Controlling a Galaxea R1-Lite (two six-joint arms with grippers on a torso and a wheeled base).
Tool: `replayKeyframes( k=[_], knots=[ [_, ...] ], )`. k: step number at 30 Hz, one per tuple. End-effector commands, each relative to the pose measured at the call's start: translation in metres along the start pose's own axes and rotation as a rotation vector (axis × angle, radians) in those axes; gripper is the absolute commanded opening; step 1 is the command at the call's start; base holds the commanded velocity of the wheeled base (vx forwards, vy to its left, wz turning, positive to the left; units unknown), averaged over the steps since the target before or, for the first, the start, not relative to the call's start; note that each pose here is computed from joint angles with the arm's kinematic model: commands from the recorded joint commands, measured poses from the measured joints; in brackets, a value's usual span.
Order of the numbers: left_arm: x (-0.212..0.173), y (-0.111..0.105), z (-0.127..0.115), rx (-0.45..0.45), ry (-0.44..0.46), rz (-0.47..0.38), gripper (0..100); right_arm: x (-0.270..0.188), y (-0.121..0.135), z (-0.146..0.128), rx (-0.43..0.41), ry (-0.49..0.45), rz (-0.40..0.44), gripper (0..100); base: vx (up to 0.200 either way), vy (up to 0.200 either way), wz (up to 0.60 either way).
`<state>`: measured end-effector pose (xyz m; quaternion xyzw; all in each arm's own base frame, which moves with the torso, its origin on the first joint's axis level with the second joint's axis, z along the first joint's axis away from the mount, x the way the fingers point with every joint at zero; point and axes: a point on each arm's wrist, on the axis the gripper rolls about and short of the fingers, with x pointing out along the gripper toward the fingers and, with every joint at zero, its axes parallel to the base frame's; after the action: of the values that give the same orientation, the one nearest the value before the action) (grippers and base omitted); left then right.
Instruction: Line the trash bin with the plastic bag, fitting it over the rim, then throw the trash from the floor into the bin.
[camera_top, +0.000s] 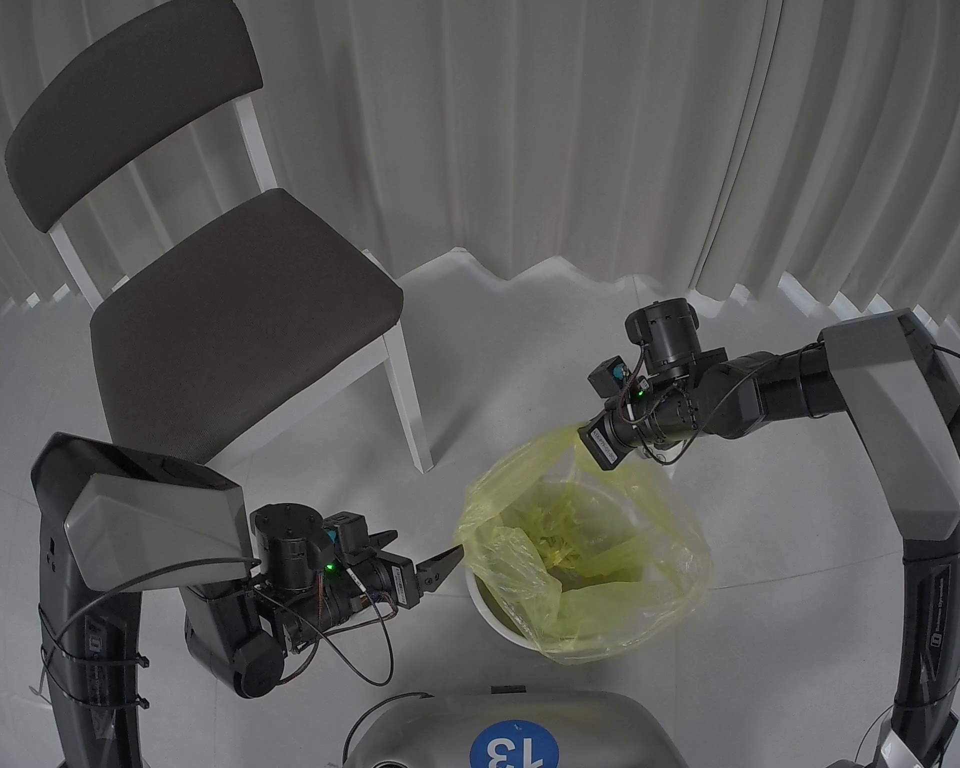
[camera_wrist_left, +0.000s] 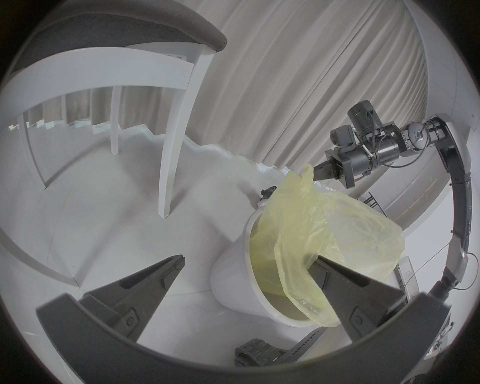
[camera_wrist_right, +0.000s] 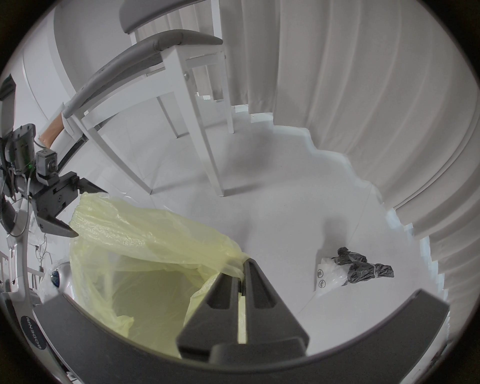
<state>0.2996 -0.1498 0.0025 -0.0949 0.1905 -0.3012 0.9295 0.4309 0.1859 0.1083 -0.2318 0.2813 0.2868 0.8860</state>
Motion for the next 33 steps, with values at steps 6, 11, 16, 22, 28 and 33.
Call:
replayKeyframes(
  k=[6, 11, 16, 22, 28, 33],
  knots=[
    [0.000, 0.000, -0.001, 0.000, 0.001, 0.000, 100, 0.015, -0.004, 0.005, 0.004, -0.042, -0.059, 100, 0.000, 0.000, 0.00],
    [0.000, 0.000, 0.001, 0.000, -0.006, -0.002, 100, 0.002, 0.003, 0.002, 0.056, -0.029, -0.031, 100, 0.000, 0.000, 0.00],
    [-0.002, -0.002, 0.007, 0.002, -0.024, -0.005, 100, -0.008, 0.003, 0.007, 0.169, -0.047, -0.032, 100, 0.000, 0.000, 0.00],
    [-0.005, 0.000, 0.023, -0.007, -0.074, -0.001, 100, -0.035, -0.004, 0.009, 0.184, -0.060, -0.051, 100, 0.000, 0.000, 0.00],
    [0.000, -0.007, 0.063, -0.008, -0.074, -0.032, 100, -0.060, 0.002, -0.010, 0.171, 0.002, -0.038, 100, 0.000, 0.000, 0.00],
    [0.012, -0.021, 0.124, -0.005, -0.043, -0.033, 100, -0.077, 0.012, -0.028, 0.165, 0.055, -0.018, 100, 0.000, 0.000, 0.00]
  ],
)
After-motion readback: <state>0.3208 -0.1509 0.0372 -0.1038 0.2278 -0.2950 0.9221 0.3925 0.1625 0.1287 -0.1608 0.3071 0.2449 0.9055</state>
